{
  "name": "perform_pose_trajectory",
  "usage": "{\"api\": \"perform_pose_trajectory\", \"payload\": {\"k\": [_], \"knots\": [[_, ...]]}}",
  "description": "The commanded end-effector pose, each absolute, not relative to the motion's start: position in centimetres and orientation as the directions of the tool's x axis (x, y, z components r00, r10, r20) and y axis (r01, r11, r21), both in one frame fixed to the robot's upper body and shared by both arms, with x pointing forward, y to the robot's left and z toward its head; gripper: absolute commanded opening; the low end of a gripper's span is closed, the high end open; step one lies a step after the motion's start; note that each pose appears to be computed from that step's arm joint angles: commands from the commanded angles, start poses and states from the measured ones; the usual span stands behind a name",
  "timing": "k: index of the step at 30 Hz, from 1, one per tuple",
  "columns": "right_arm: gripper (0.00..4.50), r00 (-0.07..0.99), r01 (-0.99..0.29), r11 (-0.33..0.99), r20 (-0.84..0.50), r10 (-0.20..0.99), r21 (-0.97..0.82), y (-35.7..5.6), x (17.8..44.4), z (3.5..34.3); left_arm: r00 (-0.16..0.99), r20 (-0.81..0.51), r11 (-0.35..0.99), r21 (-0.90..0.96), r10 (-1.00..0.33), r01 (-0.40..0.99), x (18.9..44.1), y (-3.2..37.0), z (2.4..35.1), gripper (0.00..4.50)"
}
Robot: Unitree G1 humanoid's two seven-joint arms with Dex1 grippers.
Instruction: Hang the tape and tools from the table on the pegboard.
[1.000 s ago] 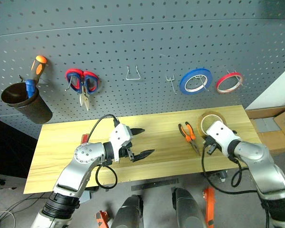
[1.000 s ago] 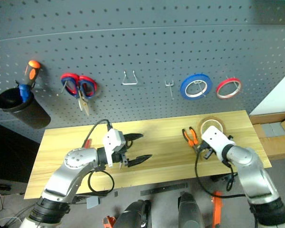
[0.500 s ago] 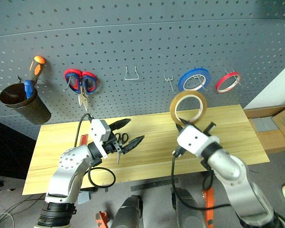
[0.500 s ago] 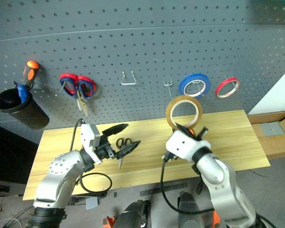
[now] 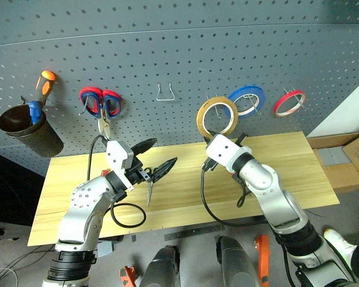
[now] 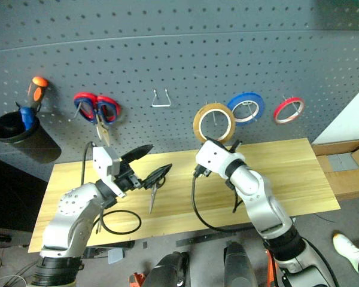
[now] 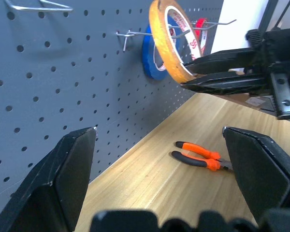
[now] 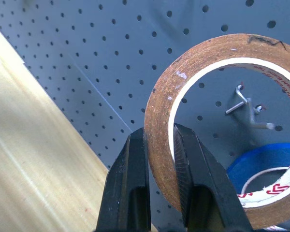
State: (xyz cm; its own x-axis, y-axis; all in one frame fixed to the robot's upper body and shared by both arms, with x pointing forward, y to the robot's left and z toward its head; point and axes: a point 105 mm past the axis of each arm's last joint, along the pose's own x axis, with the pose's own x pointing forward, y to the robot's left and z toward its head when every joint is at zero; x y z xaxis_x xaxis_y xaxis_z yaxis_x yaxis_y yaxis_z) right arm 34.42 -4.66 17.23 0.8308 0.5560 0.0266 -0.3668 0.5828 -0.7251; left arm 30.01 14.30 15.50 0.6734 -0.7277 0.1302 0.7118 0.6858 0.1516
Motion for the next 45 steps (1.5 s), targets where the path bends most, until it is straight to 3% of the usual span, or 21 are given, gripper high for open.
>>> {"api": "perform_pose_trajectory", "payload": {"k": [1,2,5,11,15,19,27,38,45], "knots": [[0.15,0.812,-0.349,0.61,0.095,0.576,-0.712,-4.3,34.6,18.7,0.671,0.161,0.69,0.201,-0.723,0.695,29.6,14.4,16.8,4.5],[0.15,0.811,-0.354,0.614,0.096,0.577,-0.705,-4.2,34.7,18.7,0.673,0.161,0.691,0.202,-0.722,0.694,29.6,14.4,16.8,4.5],[1.03,0.816,-0.366,0.629,0.088,0.572,-0.686,-4.3,34.9,18.3,0.674,0.157,0.691,0.206,-0.722,0.693,29.6,14.5,16.8,4.5],[3.0,0.829,-0.41,0.63,0.018,0.559,-0.659,-5.2,33.0,15.6,0.67,0.114,0.676,0.224,-0.733,0.702,29.8,15.0,16.0,4.5],[4.33,0.874,-0.44,0.729,-0.063,0.482,-0.524,-6.2,31.7,13.1,0.612,0.013,0.593,0.268,-0.79,0.759,29.1,14.9,14.2,4.5],[4.42,0.917,-0.388,0.855,-0.233,0.322,-0.345,-8.1,31.7,9.9,0.57,-0.102,0.524,0.291,-0.815,0.8,28.8,15.7,12.3,4.5],[4.42,0.885,-0.329,0.915,-0.414,0.214,-0.231,-11.0,34.5,7.1,0.503,-0.174,0.448,0.277,-0.847,0.85,29.0,16.0,11.6,4.5],[4.42,0.832,-0.311,0.933,-0.526,0.177,-0.178,-13.4,38.3,4.7,0.473,-0.183,0.413,0.288,-0.862,0.864,28.9,15.1,11.1,4.5],[4.42,0.781,-0.348,0.925,-0.592,0.197,-0.152,-14.1,39.0,3.1,0.481,-0.186,0.421,0.287,-0.857,0.86,28.6,15.3,10.6,4.5]]}}
